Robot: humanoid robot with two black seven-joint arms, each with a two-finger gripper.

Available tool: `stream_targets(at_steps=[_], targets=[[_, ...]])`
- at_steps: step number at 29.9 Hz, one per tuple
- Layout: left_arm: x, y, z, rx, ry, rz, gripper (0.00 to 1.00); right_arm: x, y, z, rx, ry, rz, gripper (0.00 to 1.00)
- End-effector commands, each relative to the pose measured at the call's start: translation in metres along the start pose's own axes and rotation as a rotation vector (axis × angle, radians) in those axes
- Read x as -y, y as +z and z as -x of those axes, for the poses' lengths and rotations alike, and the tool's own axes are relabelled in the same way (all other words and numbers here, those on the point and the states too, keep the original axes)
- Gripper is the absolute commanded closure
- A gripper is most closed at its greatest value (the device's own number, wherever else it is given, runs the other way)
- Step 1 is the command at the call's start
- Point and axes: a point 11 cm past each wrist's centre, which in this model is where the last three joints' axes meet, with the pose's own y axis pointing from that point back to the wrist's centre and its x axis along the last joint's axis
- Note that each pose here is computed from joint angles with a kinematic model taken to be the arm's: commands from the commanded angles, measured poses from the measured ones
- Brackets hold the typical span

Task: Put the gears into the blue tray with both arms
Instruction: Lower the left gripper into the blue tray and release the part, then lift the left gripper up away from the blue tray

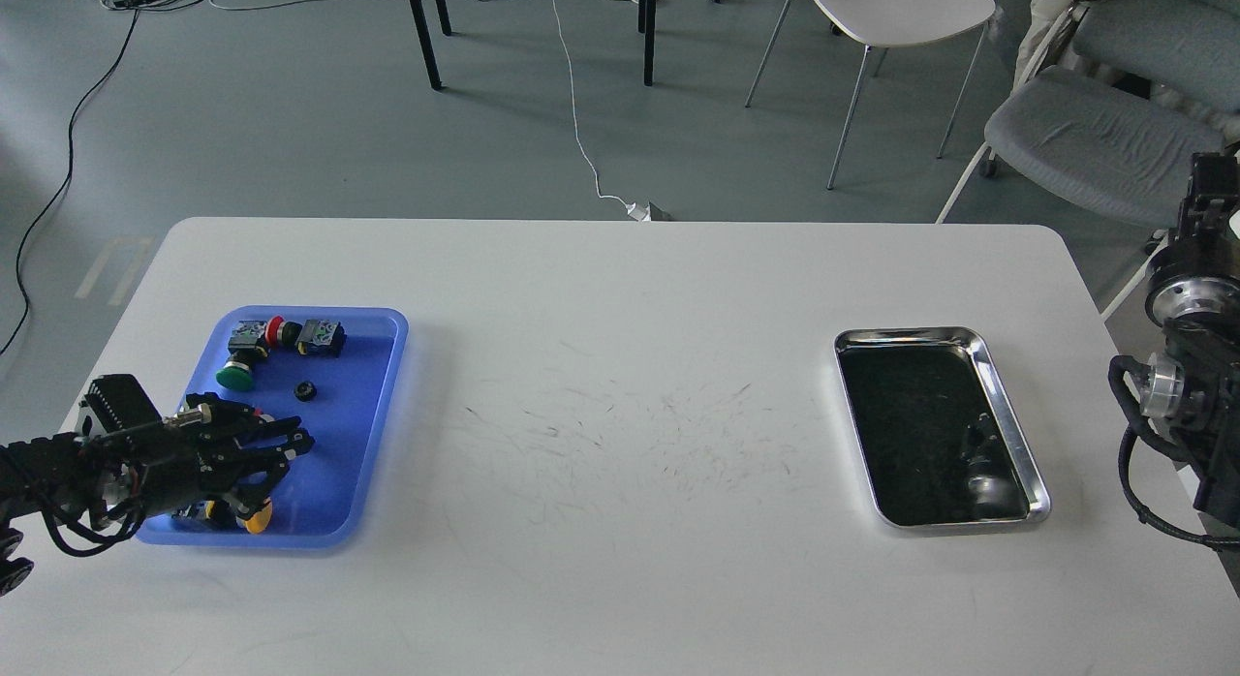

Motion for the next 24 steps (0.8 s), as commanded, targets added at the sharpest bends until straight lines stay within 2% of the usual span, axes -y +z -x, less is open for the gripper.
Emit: stream_targets(at_steps=[1,8,15,17,20,24], targets=[[-0.001,-0.002,-0.001,-0.015,0.008,-0.009,0.68,0.000,0.000,0.000,0.001,0.000,0.000,0.05],[-0.002,-0.005,-0.004,-0.054,0.031,-0.032,0.57,0.000,0.000,0.000,0.000,-0.001,0.000,0.05],[-0.006,-0.027,-0.025,-0.246,0.163,-0.137,0.22,0.003,-0.007,-0.003,-0.042,-0.012,-0.018,0.03],[-0.007,-0.036,-0.038,-0.298,0.218,-0.168,0.18,0.004,-0.008,-0.002,-0.058,-0.022,-0.023,0.03],[-0.006,-0.050,-0.061,-0.384,0.311,-0.209,0.05,0.005,-0.011,0.000,-0.064,-0.033,-0.028,0.01],[-0.010,-0.066,-0.078,-0.478,0.391,-0.256,0.03,0.008,-0.020,0.004,-0.060,-0.044,-0.045,0.01]])
